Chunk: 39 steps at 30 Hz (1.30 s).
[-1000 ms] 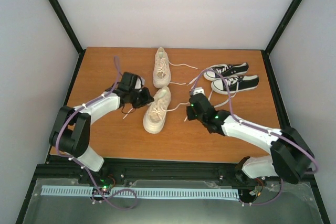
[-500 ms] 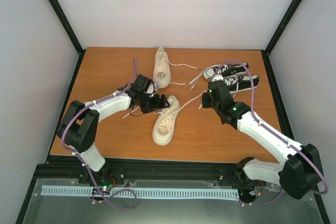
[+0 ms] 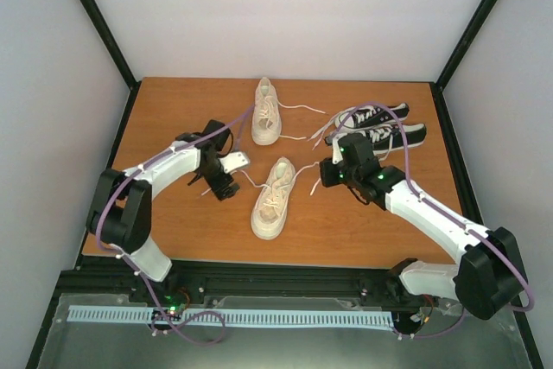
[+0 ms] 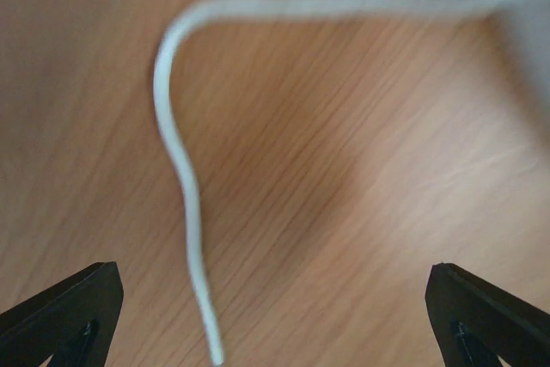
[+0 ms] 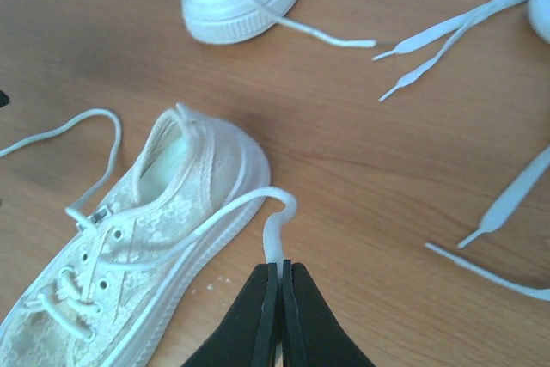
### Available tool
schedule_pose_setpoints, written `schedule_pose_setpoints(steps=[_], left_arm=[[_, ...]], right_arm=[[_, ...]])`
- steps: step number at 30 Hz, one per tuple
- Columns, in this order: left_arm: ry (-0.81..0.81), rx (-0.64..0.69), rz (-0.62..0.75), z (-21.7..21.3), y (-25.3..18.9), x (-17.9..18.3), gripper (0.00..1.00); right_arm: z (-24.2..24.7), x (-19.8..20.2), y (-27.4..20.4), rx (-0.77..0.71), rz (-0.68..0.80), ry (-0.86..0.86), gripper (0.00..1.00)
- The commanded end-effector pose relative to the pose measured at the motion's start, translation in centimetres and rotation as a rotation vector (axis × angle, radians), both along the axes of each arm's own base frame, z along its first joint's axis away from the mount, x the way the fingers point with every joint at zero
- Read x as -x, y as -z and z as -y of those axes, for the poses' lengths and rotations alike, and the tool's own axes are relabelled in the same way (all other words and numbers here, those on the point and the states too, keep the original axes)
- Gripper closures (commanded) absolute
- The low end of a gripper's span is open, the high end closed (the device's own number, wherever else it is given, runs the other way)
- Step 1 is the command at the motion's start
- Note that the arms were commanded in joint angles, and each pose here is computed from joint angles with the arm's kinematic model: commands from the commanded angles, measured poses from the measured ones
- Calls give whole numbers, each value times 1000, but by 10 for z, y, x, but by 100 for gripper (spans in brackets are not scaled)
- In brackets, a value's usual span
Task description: Tie the shoes
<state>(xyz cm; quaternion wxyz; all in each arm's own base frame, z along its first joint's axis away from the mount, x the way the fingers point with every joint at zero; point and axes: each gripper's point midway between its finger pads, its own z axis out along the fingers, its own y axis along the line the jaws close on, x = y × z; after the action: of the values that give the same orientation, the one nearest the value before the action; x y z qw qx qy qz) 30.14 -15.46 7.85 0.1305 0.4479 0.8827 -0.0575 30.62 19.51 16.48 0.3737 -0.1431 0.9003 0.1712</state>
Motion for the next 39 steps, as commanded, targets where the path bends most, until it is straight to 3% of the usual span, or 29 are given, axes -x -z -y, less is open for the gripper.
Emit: schedule_pose_setpoints(steps=[1, 7, 9, 12, 15, 16, 20, 23, 39], left_arm=[[113, -300, 75, -51, 38, -20, 0], [-19, -315, 139, -69, 47, -58, 0], [-24, -306, 130, -72, 50, -57, 7], [40, -256, 43, -67, 62, -33, 43], [91, -181, -34, -57, 71, -7, 94], [92, -161, -52, -55, 74, -1, 99], [114, -20, -187, -26, 71, 39, 99], [154, 75, -191, 3, 58, 60, 99], [265, 240, -175, 82, 31, 84, 99]], right_arm=[[-17, 12, 12, -80, -63, -74, 97], [-39, 28, 26, -146, -124, -151, 97], [-49, 36, 35, -139, -152, -185, 97], [-60, 41, 49, -133, -185, -204, 97], [-64, 38, 60, -152, -200, -180, 97], [-65, 35, 63, -154, -197, -168, 97], [-64, 19, 77, -118, -194, -110, 97], [-67, 6, 84, -94, -185, -87, 97], [-80, -11, 90, -96, -185, -89, 97]])
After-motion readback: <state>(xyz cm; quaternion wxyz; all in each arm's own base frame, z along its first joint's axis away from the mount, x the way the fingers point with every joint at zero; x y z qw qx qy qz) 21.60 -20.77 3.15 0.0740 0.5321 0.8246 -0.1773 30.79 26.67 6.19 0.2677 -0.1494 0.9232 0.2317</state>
